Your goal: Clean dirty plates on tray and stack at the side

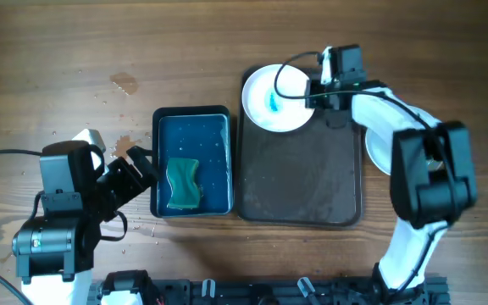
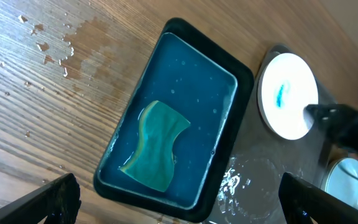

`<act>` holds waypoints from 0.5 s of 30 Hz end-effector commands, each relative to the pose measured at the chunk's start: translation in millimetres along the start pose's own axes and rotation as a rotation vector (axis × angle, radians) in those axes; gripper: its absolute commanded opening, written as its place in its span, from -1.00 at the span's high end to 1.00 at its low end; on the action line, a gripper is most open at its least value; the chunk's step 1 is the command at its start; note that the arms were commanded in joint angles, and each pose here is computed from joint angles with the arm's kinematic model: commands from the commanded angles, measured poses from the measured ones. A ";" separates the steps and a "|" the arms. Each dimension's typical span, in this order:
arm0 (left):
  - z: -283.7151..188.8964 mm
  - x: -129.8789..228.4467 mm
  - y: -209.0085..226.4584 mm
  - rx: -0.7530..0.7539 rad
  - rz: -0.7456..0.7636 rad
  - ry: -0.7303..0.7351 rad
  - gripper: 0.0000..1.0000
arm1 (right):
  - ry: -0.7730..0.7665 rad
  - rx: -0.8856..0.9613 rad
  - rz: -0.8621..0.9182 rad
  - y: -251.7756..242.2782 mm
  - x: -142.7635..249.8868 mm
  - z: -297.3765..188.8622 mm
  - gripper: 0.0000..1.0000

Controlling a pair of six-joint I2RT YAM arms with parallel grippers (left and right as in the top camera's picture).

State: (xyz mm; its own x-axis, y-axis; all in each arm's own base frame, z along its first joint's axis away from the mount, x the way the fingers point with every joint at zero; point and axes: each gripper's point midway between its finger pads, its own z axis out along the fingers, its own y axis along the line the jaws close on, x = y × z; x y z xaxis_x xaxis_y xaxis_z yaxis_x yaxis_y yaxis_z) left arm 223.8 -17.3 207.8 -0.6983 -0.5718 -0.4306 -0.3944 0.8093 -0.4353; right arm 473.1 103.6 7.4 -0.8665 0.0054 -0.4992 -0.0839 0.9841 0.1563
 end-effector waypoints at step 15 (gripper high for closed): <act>-4.0 -2.6 -17.7 0.090 0.006 0.006 -1.00 | 0.201 -0.013 0.315 10.1 124.1 -195.9 0.91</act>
State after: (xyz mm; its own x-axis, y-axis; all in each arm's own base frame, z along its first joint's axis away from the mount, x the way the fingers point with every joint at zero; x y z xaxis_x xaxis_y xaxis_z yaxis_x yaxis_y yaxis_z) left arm 225.6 -20.5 210.6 -0.6990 -0.5707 -0.4310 -0.3795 0.8068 -0.4528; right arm 287.4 79.8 177.6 -0.9034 0.1789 -0.3897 0.0691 0.9577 0.2795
